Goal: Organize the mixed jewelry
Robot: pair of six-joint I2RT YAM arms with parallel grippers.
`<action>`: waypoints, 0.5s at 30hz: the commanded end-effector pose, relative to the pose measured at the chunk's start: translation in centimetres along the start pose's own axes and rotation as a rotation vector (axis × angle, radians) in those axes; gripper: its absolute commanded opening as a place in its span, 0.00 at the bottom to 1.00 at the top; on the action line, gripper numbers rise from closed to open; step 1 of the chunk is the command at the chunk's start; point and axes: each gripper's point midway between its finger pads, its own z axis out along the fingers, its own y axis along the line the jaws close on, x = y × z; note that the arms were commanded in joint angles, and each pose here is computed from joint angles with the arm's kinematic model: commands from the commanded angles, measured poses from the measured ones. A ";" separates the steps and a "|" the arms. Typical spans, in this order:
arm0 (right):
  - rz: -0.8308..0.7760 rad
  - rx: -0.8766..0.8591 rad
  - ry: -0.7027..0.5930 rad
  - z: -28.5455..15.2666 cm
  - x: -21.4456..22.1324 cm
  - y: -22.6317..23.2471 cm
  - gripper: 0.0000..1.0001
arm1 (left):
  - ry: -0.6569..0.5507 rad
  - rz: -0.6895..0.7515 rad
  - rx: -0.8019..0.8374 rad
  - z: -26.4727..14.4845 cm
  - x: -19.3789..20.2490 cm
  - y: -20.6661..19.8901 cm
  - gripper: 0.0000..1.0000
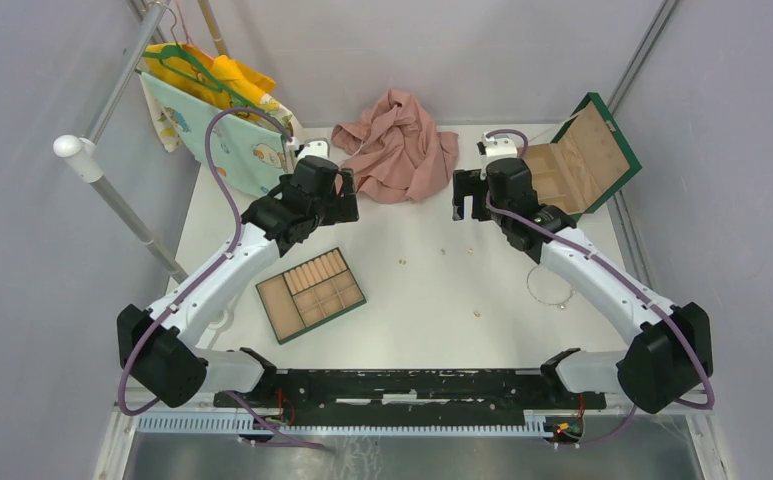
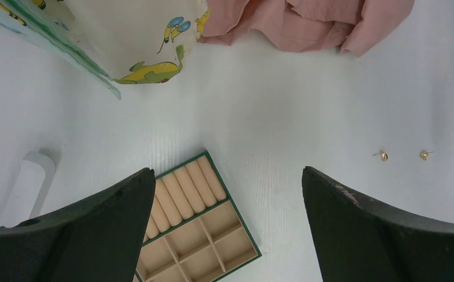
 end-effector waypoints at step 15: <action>0.030 -0.082 -0.057 0.2 -1.9 1.9 0.98 | -0.027 0.017 0.046 -0.3 -0.7 -0.7 1.00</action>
